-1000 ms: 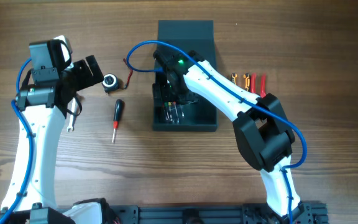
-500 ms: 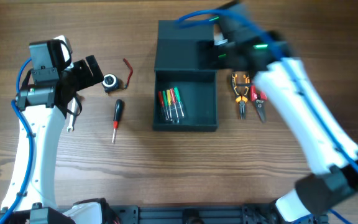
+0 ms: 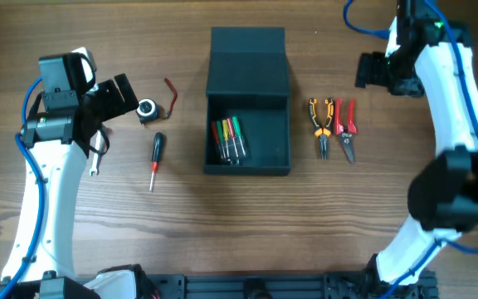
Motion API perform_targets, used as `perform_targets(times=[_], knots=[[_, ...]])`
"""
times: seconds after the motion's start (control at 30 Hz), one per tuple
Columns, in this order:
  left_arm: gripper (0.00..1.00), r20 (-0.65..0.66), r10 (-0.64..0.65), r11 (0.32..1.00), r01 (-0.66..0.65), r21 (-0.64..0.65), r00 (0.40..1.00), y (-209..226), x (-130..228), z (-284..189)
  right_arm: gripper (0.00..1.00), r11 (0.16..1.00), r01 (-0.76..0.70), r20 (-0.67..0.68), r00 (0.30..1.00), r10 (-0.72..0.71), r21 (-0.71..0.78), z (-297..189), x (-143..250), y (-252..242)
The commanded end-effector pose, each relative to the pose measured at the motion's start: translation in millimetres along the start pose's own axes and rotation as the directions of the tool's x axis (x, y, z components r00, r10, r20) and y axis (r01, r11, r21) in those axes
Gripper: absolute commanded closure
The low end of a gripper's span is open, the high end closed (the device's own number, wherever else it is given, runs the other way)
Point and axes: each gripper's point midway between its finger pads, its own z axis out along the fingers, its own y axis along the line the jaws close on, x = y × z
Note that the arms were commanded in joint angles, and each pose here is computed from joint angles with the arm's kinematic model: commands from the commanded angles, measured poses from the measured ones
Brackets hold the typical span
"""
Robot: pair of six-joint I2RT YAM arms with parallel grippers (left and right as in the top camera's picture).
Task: Pack container
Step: 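Release case, move right gripper over the red-handled cutters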
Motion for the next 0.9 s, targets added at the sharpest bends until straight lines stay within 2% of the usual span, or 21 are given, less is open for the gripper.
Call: perform_targets(times=[0.0, 0.17, 0.43, 0.67, 0.8, 0.87], knots=[[0.00, 0.017, 0.011, 1.000, -0.012, 0.013, 1.000, -2, -8, -3, 0.21, 0.997, 0.010, -0.147, 0.989, -0.022, -0.078, 45, 17, 15], [0.00, 0.017, 0.011, 1.000, -0.012, 0.013, 1.000, -2, -8, -3, 0.30, 0.995, 0.044, -0.235, 0.970, -0.063, -0.087, 84, 28, 18], [0.00, 0.017, 0.011, 1.000, -0.012, 0.013, 1.000, -2, -8, -3, 0.36, 0.994, 0.070, -0.210, 0.974, -0.086, -0.081, 95, 24, 20], [0.00, 0.017, 0.011, 1.000, -0.012, 0.013, 1.000, -2, -8, -3, 0.38, 0.998, 0.054, -0.260, 0.964, -0.062, -0.039, 123, 51, 14], [0.00, 0.017, 0.011, 1.000, -0.012, 0.013, 1.000, -2, -8, -3, 0.42, 0.999, 0.030, -0.282, 0.959, -0.037, -0.030, 137, 66, 12], [0.00, 0.017, 0.011, 1.000, -0.012, 0.013, 1.000, -2, -8, -3, 0.47, 0.999, 0.029, -0.288, 0.957, -0.036, -0.029, 139, 69, 12]])
